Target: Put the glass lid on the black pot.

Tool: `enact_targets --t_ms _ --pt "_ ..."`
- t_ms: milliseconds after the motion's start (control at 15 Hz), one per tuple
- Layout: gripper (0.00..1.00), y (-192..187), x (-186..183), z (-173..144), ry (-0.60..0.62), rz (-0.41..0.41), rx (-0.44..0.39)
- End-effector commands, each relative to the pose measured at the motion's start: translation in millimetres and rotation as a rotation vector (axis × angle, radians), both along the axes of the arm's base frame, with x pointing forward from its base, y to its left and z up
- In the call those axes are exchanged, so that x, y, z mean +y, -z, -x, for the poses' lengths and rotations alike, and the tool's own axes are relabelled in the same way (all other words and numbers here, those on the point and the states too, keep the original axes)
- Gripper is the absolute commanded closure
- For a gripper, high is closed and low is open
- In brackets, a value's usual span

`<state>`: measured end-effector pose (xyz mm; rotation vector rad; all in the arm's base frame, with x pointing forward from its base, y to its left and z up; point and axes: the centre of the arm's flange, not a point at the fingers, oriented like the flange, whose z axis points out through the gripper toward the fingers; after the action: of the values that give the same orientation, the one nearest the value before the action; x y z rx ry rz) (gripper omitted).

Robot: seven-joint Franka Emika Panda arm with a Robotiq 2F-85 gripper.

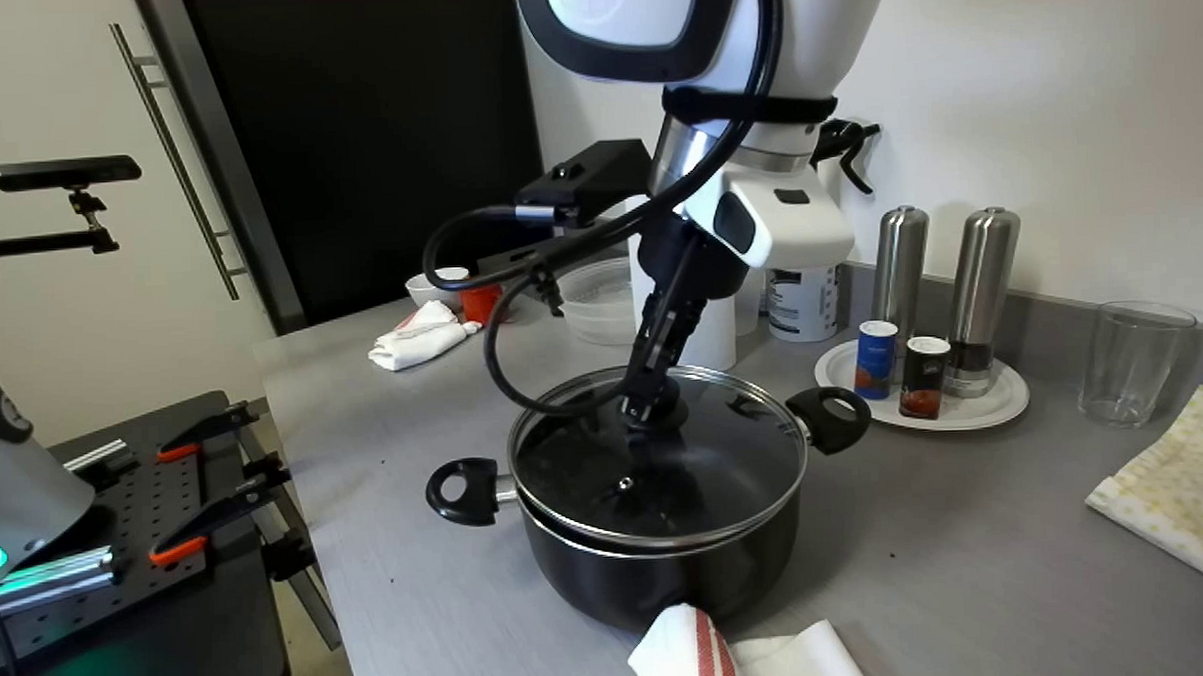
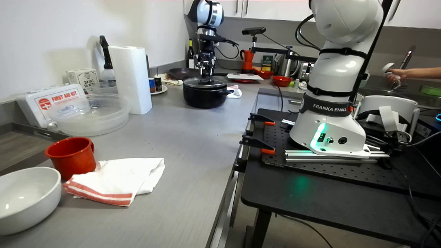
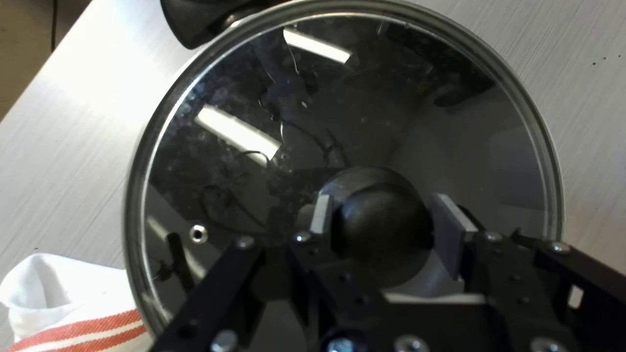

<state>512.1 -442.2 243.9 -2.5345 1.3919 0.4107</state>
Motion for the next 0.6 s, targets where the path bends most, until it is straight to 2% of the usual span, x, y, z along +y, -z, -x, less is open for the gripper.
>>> enact_targets --t_ms 0,533 --pt "0.74 -9.3 -2.6 -11.3 0.003 0.027 0.012" --pt "0.74 -8.1 -0.3 -13.5 -0.002 0.046 0.009"
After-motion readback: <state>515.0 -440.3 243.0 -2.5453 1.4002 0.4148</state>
